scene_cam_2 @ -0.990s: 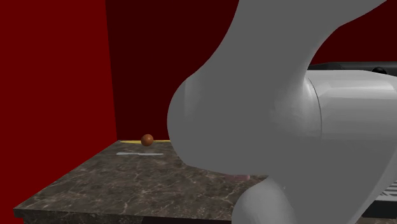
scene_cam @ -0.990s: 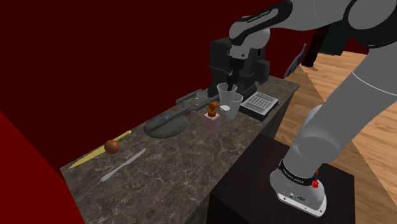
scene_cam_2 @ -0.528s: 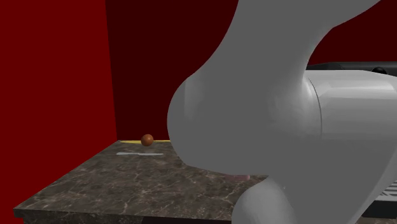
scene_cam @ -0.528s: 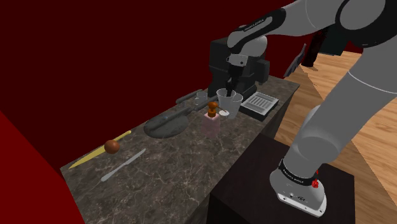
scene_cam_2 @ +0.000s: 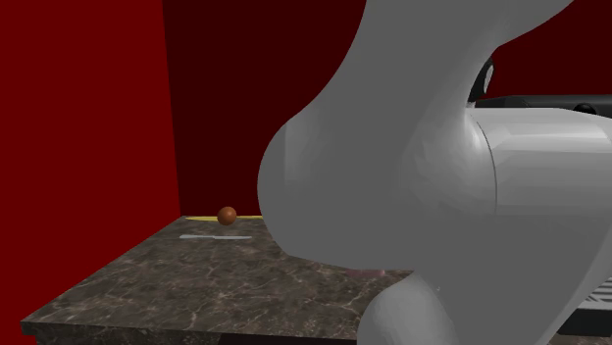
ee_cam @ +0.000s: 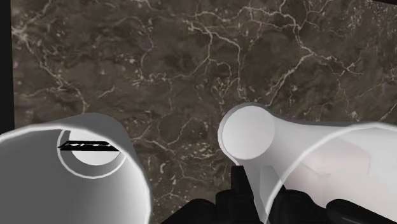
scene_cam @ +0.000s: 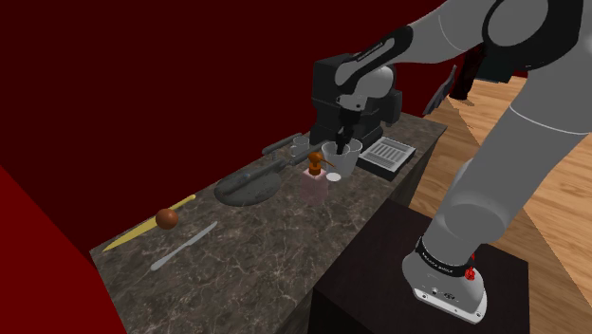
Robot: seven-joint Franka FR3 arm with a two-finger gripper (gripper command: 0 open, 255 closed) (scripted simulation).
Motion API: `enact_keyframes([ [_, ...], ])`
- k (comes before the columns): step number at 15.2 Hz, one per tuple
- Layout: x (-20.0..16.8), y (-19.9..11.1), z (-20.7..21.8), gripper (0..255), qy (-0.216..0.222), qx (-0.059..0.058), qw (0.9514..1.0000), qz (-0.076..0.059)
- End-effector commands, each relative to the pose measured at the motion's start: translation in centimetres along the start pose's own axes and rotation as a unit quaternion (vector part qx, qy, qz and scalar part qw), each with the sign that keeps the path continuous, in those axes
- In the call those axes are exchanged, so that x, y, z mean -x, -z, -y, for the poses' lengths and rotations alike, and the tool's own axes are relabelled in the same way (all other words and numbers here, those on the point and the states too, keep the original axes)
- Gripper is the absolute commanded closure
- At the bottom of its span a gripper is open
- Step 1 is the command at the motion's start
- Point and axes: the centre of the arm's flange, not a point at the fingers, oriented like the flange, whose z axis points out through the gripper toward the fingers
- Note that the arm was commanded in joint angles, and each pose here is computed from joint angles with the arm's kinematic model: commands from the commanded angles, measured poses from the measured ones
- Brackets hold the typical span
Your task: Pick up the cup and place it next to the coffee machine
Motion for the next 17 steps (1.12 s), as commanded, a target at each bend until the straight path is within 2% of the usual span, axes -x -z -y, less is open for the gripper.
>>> enact_keyframes([
  [1,0.0,-1.0,-0.3,255,0.000,0.000,1.0000,0.000],
  [13,-0.1,-7.1,-2.0,255,0.000,0.000,1.0000,0.000],
  [17,-0.1,-7.1,-2.0,255,0.000,0.000,1.0000,0.000],
])
